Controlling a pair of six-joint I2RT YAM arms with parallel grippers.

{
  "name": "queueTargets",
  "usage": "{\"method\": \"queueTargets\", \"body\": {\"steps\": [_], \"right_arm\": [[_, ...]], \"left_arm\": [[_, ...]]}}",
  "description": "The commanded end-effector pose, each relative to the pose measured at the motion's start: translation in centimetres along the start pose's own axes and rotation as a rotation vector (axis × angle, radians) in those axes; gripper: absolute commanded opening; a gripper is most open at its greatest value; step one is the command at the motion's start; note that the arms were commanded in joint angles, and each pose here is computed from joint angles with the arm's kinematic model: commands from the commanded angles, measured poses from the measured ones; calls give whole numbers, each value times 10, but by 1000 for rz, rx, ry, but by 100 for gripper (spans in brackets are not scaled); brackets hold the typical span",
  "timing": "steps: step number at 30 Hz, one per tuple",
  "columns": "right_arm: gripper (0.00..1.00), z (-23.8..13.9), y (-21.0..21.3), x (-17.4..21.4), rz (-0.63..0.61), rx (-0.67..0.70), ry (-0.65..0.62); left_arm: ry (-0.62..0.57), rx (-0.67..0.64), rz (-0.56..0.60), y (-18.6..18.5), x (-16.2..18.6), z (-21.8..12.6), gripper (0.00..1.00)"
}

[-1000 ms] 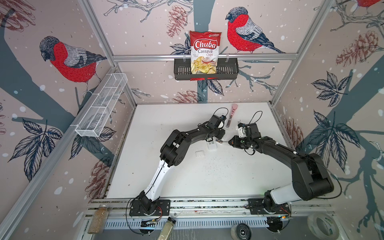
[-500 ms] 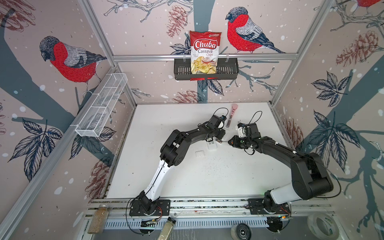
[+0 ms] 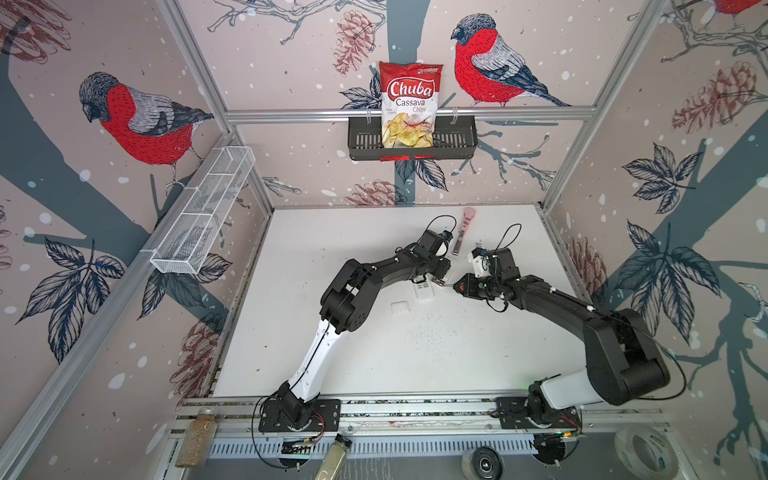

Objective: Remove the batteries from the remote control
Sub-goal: 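Lever the screwdriver tip under the batteries while the left gripper holds the remote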

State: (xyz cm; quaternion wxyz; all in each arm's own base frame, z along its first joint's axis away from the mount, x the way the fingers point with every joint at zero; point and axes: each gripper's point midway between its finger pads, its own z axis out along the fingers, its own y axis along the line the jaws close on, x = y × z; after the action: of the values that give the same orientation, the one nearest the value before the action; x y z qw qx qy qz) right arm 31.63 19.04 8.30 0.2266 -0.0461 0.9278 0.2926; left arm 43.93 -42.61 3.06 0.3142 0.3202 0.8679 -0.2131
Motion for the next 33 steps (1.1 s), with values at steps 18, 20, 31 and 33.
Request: {"method": "queueTargets", "body": {"steps": [18, 20, 31, 33], "right_arm": [[9, 13, -1, -6, 7, 16, -40], [9, 14, -2, -7, 7, 20, -48], [9, 10, 1, -11, 23, -4, -149], [9, 7, 3, -15, 18, -8, -171]], "left_arm": [[267, -59, -28, 15, 75, 2, 40], [268, -59, -28, 15, 76, 2, 40], [271, -55, -32, 15, 79, 3, 40], [273, -56, -32, 15, 80, 3, 40]]}}
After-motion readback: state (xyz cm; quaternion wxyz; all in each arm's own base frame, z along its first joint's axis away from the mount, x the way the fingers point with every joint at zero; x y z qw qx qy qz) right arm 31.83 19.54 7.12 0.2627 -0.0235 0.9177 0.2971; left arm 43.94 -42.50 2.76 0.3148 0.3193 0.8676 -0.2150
